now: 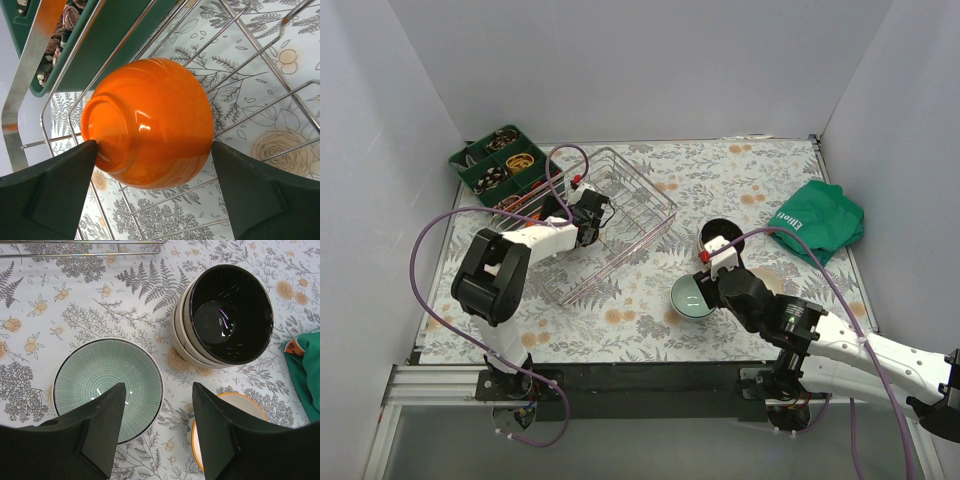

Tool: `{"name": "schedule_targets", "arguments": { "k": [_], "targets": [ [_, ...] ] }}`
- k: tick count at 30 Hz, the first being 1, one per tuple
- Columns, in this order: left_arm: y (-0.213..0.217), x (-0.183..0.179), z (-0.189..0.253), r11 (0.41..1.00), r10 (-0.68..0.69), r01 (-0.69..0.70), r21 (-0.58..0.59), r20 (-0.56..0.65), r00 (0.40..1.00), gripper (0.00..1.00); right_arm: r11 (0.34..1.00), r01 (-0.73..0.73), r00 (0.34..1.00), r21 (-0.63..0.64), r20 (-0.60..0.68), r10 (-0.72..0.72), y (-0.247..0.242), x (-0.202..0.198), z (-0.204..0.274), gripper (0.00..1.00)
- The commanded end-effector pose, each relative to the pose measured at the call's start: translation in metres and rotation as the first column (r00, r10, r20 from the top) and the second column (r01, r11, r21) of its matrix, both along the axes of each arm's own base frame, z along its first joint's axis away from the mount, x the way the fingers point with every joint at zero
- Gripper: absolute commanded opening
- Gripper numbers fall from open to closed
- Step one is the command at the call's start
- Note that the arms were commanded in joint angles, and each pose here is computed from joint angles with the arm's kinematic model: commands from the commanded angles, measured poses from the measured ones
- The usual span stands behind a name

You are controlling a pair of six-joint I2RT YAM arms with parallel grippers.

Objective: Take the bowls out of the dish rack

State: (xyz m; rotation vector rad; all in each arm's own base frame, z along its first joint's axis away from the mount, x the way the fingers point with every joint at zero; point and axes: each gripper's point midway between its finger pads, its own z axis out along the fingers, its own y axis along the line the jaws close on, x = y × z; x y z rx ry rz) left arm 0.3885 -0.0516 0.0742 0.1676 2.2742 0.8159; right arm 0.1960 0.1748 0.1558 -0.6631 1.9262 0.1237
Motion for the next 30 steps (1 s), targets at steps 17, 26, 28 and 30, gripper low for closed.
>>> {"name": "schedule_targets", "arguments": {
  "k": [17, 26, 28, 30],
  "targets": [
    [-0.005, -0.010, 0.008, 0.987, -0.013, 0.013, 0.160, 0.002, 1.000, 0.77, 0.999, -0.007, 0.999, 0.041, 0.033, 0.006, 0.006, 0.004, 0.008, 0.64],
    [-0.023, -0.019, 0.038, 0.995, -0.065, 0.059, 0.085, 0.072, 0.995, 0.58, 0.997, -0.018, 0.999, 0.076, 0.047, 0.014, 0.007, 0.003, 0.019, 0.63],
    [-0.026, -0.020, 0.047, 0.997, -0.070, 0.066, 0.038, 0.099, 0.993, 0.52, 0.996, -0.024, 0.999, 0.091, 0.049, 0.019, 0.009, 0.002, 0.023, 0.63],
    [-0.028, -0.020, 0.058, 0.998, -0.068, 0.069, -0.001, 0.135, 0.988, 0.50, 0.995, -0.030, 0.998, 0.100, 0.049, 0.025, 0.011, 0.002, 0.026, 0.63]
  ]
}}
